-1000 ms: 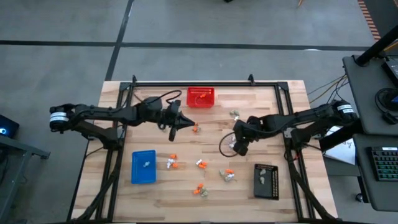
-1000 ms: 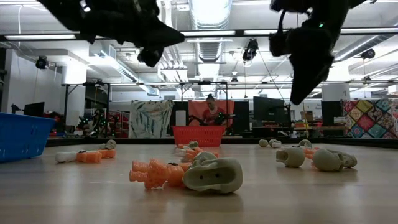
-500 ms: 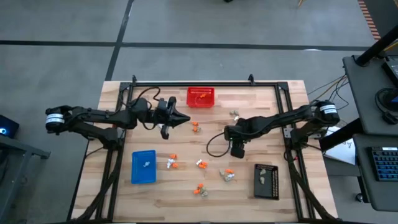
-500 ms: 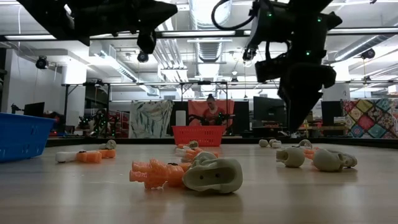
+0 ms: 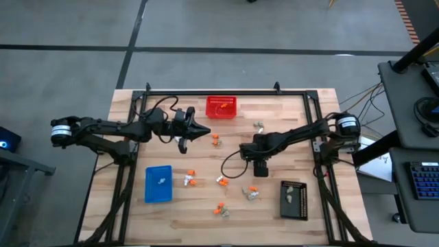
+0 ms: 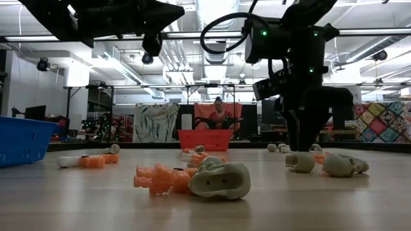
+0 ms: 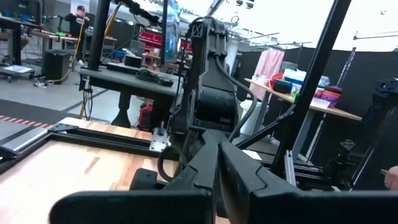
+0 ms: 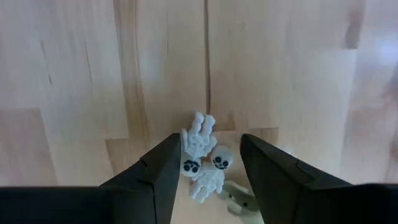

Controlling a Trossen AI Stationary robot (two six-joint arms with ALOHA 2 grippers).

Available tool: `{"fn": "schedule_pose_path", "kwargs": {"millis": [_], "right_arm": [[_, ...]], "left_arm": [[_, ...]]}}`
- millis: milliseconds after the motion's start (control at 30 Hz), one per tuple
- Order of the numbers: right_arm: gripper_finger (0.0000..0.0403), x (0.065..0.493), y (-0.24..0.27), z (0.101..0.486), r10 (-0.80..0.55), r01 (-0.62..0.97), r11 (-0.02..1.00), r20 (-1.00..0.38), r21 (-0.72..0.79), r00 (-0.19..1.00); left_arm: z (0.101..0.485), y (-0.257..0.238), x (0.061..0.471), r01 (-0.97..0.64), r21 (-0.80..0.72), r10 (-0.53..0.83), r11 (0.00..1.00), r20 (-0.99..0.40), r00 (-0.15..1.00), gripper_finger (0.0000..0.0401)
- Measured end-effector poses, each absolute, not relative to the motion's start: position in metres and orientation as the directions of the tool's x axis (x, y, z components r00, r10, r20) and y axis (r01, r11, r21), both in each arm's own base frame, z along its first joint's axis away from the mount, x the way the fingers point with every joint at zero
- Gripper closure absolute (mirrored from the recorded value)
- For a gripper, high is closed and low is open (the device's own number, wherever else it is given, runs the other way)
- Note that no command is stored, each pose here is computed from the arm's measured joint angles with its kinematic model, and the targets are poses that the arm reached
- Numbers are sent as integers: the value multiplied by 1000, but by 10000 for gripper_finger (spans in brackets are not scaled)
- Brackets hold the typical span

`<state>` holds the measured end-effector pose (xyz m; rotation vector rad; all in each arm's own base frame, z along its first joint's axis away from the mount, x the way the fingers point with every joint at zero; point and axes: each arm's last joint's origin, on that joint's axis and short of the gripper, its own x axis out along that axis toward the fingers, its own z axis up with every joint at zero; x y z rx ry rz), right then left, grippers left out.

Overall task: Sort Halloween decoration
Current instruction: Put the white skeleton toy into the blue bin

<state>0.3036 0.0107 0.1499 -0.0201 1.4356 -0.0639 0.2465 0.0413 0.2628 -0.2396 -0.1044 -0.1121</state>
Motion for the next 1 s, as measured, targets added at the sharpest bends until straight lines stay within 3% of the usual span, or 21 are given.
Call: {"fn": "schedule_pose_path", "kwargs": {"millis": [300,700,1000], "right_arm": [[265,307,11,139,-47,28,999,-993,-44,107],[363,308,11,140,-45,32,999,-991,-42,122],[373,307,11,142,-41,35,999,-989,-37,141]], "left_arm": [[263,41,246,123,-224,-99,967,116,988,401],[263,41,247,123,-224,-99,967,117,988,401],[264,41,247,124,-225,-99,966,121,988,401]]}}
